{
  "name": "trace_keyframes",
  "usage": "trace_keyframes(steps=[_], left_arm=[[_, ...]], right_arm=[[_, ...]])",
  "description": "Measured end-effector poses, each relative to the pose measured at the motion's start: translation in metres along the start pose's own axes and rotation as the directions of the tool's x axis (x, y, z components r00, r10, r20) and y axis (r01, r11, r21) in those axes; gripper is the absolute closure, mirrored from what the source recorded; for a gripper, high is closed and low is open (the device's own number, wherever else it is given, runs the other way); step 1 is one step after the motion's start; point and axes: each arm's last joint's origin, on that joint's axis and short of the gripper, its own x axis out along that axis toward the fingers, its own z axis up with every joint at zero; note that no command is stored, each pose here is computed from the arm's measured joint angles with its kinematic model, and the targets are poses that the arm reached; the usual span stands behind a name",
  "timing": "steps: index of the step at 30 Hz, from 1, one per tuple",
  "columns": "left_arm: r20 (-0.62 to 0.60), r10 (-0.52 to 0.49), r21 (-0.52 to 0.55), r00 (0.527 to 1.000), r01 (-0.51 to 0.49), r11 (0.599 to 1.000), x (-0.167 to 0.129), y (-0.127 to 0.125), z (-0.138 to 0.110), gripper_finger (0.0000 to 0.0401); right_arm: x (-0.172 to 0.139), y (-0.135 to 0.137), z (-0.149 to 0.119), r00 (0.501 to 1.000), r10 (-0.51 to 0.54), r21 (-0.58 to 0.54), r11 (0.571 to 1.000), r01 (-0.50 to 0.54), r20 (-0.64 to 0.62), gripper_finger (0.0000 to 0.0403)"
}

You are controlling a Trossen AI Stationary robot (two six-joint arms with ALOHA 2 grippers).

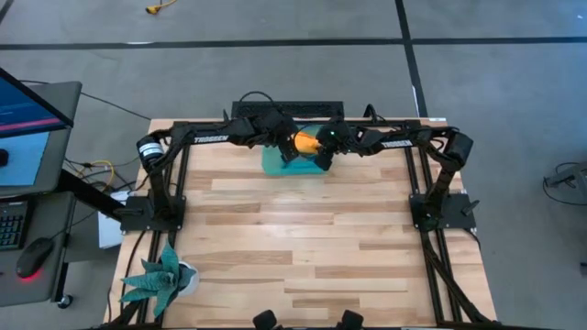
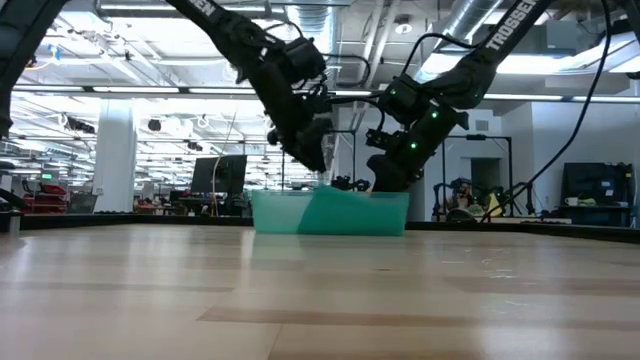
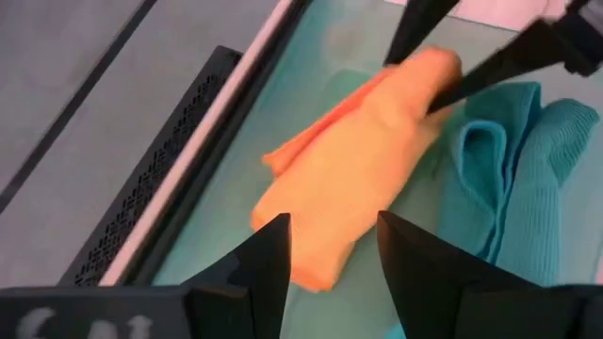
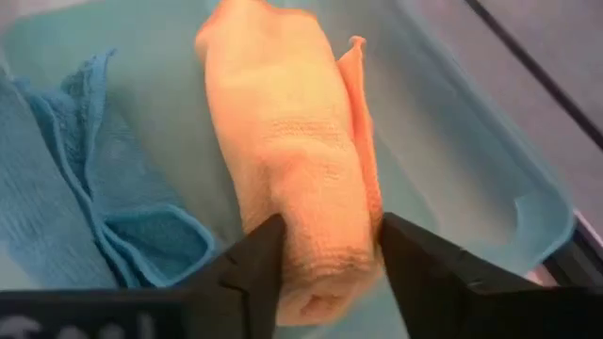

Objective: Roll microfiber towels into tight, uniform cylinder then place into a basket
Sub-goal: Put the yellow microfiber cloth into the blue bin, then return to Home Position

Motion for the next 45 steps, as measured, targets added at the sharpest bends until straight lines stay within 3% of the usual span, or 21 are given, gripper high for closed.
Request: trace_keyframes(steps=[6,13,19,25,31,37,40,45], left_arm=[[0.051,0.009,-0.01,0.999,-0.008,1.0,-0.037,0.007,0.008,0.025],[0.106,-0.001,-0.03,0.994,0.004,1.0,-0.09,0.009,0.014,0.025],[0.177,-0.059,-0.023,0.982,0.064,0.998,-0.139,-0.009,0.004,0.025],[0.353,-0.167,-0.007,0.921,0.181,0.984,-0.173,-0.04,-0.043,0.025],[0.511,-0.318,0.024,0.799,0.357,0.934,-0.183,-0.07,-0.115,0.025],[0.596,-0.448,0.088,0.666,0.5,0.861,-0.18,-0.089,-0.183,0.025],[0.614,-0.466,0.104,0.637,0.519,0.848,-0.179,-0.091,-0.207,0.025],[0.671,-0.476,0.123,0.569,0.547,0.828,-0.185,-0.092,-0.227,0.025]], right_arm=[[-0.019,-0.002,0.003,1.0,0.004,-0.001,1.0,-0.004,-0.02,0.0157],[-0.055,-0.005,0.016,0.999,-0.002,0.03,1.0,0.0,0.039,0.0154],[-0.083,0.014,0.024,0.996,0.046,0.037,0.998,-0.049,0.071,0.0154],[-0.119,0.056,0.026,0.984,0.155,-0.05,0.987,-0.151,0.09,0.0154],[-0.163,0.104,0.026,0.938,0.308,-0.198,0.941,-0.275,0.161,0.0154],[-0.205,0.137,0.015,0.88,0.435,-0.368,0.862,-0.347,0.189,0.0154],[-0.224,0.14,0.009,0.889,0.402,-0.392,0.871,-0.298,0.218,0.0154],[-0.26,0.121,-0.001,0.914,0.259,-0.325,0.933,-0.154,0.312,0.0154]])
